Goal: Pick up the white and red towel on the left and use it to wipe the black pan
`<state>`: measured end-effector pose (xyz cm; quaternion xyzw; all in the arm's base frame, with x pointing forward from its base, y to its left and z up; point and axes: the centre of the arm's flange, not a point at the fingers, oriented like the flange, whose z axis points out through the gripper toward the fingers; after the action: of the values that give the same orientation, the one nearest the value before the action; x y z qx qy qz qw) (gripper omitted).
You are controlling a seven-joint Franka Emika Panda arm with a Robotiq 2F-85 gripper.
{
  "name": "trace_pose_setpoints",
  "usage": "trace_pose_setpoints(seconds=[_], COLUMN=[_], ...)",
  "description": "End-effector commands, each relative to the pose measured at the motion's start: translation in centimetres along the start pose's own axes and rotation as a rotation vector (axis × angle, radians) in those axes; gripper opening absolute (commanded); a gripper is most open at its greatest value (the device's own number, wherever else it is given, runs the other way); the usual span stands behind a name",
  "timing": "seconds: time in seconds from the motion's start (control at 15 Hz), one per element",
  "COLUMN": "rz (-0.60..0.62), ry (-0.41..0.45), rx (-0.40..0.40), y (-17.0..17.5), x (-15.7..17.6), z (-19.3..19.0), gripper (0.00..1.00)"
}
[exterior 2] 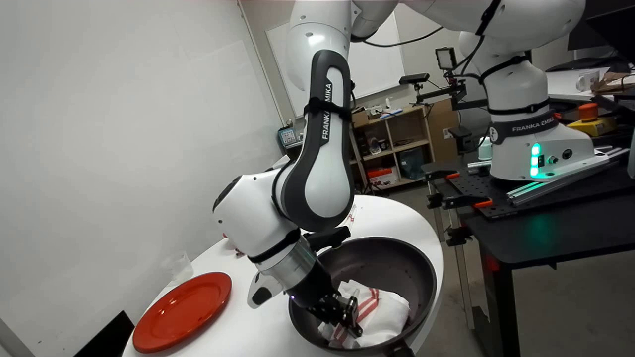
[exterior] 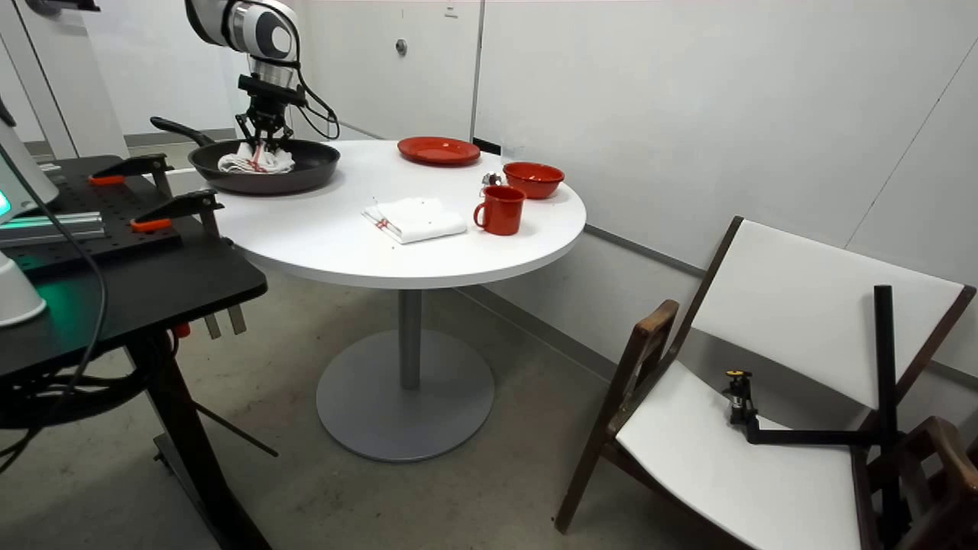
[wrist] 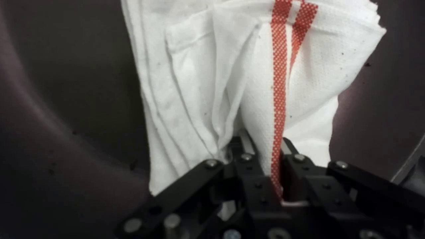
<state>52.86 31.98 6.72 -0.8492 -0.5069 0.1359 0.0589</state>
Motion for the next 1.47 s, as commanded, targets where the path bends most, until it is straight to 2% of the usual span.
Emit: trace_pose_setpoints(seconds=[0.0, 0.47, 0.93, 1.4], rz=[0.041, 0.156, 0.198, 0.279], ry=[0.015, 0.074, 0.082, 0.116], rx=[0.060, 0.111, 0.054, 0.000], y=[2.6, 3.1, -0.4, -2.4], x=[-2.2, -5.4, -7.0, -9.6], z=[4.3, 5.4, 5.2, 5.5], gripper=[0.05, 0.05, 0.05, 0.05])
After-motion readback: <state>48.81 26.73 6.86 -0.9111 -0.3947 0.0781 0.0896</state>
